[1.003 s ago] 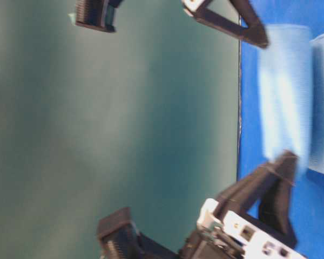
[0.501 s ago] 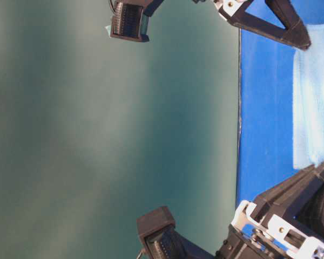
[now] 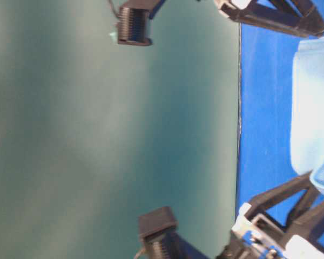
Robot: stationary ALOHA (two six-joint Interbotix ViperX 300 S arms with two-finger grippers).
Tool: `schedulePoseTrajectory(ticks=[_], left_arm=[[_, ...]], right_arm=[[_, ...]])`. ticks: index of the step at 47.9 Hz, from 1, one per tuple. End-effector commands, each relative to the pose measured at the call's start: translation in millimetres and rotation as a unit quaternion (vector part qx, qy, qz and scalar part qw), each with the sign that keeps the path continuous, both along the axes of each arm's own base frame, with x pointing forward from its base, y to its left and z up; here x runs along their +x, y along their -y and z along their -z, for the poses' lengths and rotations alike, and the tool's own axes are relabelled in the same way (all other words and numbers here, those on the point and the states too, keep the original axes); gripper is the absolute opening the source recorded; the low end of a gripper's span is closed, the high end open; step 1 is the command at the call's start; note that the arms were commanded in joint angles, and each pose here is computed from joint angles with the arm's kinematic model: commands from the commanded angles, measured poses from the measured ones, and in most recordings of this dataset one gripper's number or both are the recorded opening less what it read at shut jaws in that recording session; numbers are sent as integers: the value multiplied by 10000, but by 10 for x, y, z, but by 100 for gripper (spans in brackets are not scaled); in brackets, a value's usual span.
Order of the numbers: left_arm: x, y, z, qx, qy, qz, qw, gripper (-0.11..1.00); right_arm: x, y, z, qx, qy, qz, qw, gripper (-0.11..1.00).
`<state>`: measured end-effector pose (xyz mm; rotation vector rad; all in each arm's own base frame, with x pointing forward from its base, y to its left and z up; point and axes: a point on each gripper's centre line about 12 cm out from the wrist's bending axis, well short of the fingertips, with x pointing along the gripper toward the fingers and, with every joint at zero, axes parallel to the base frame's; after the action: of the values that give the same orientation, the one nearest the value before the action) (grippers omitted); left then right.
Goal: Fold the light blue towel.
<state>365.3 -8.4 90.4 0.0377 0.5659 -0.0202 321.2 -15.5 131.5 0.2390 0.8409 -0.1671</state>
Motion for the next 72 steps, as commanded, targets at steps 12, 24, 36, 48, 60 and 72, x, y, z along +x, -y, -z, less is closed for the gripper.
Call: schedulePoseTrajectory(ticks=[12,24,36,48,60,72], left_arm=[[-138,42,-939,-12,583,95,9983,78],[-488,74,-1479,19,1195,200,9926,78],[-979,49,-1730,-1,1794,194,9836,76],[-1498,23,-1850,-28,2289,193,9733,76],[-1862,7,-1649,-112,2286,175,9733,75],[-2052,-1,-1436,-125,2144,177,9765,75]], right_arm=[[-94,14,-708,-327,687,-29,9971,58],[-417,60,-1209,-704,1282,-22,9892,58],[-887,91,-1568,-943,1929,90,9766,58],[-1303,112,-1622,-1114,2329,176,9659,58],[-1575,97,-1346,-1062,2463,183,9632,58],[-1652,69,-1052,-990,2548,69,9619,58]])
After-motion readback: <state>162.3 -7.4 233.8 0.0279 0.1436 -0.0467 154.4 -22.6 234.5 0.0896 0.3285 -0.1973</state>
